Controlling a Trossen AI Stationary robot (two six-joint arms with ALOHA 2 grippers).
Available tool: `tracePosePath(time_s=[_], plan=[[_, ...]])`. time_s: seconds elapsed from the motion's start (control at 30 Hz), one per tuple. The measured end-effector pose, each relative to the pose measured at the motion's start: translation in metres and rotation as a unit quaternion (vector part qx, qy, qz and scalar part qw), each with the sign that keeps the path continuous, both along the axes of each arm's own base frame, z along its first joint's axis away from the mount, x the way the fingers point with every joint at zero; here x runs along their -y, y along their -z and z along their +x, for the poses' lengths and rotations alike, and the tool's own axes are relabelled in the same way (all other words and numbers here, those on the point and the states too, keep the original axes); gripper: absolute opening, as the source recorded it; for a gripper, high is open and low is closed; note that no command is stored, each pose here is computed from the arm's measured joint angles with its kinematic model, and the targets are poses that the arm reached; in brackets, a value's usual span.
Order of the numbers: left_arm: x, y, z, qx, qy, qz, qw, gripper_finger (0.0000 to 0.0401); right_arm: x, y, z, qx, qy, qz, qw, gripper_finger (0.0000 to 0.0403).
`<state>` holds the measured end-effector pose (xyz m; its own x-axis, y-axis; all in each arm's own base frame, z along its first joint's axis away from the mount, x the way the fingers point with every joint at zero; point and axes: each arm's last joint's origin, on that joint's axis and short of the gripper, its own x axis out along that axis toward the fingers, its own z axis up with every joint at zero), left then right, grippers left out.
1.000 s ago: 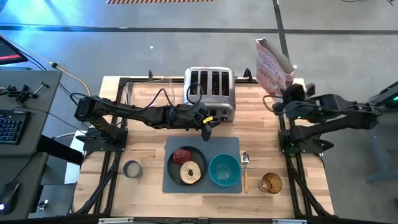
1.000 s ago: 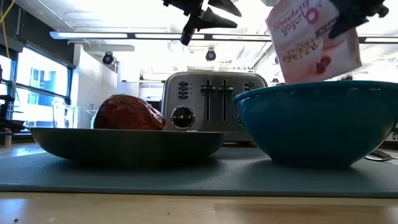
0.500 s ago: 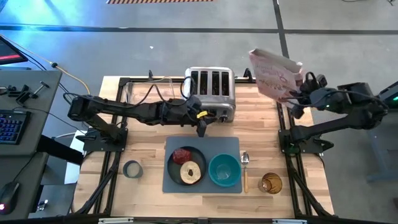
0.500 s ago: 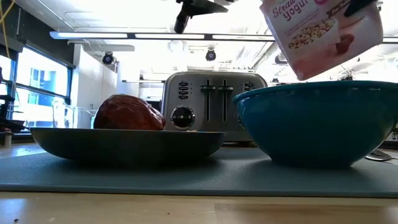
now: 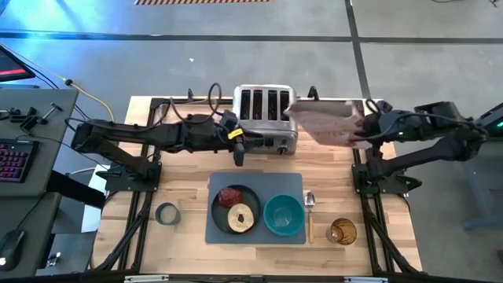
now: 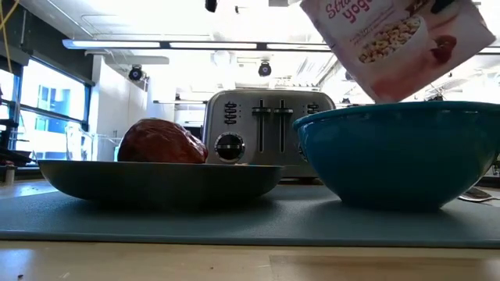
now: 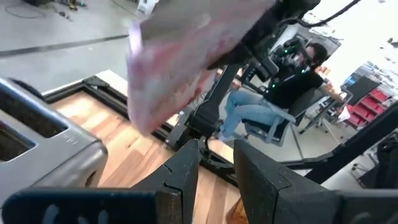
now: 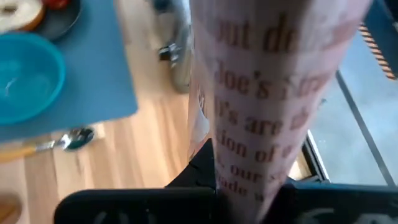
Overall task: Arrange a breakfast setting
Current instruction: Pour the cereal from the pink cereal box into the blue bowl
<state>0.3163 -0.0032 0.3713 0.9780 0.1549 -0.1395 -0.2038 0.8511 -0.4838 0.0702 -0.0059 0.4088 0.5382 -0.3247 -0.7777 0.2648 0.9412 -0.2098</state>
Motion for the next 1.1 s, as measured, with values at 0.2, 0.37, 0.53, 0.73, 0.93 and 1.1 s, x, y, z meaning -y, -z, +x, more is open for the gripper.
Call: tracePosePath(time_s=[0.2,0.37,0.53,0.73,0.93,1.1], plan=[[0.0,0.002,-0.015,-0.054,0.0,-0.002,0.999,0.009,-0.005,0.007,0.027,-0.059,-0.066,0.027,0.996,0.0],[0.002,0.005,-0.02,-0.085,0.001,-0.003,0.996,0.009,-0.012,0.013,0.048,-0.1,-0.114,0.041,0.988,0.0],[0.004,0.006,-0.02,-0.088,0.004,-0.002,0.996,0.009,-0.025,0.018,0.059,-0.126,-0.176,0.046,0.975,0.0],[0.004,0.009,-0.021,-0.108,0.003,0.0,0.994,0.009,-0.039,0.022,0.066,-0.145,-0.221,0.038,0.964,0.0],[0.003,0.012,-0.022,-0.122,0.002,0.0,0.993,0.009,-0.058,0.027,0.072,-0.164,-0.263,0.012,0.951,0.0],[0.003,0.013,-0.023,-0.127,0.002,0.0,0.992,0.009,-0.072,0.031,0.077,-0.175,-0.278,-0.023,0.944,0.0]])
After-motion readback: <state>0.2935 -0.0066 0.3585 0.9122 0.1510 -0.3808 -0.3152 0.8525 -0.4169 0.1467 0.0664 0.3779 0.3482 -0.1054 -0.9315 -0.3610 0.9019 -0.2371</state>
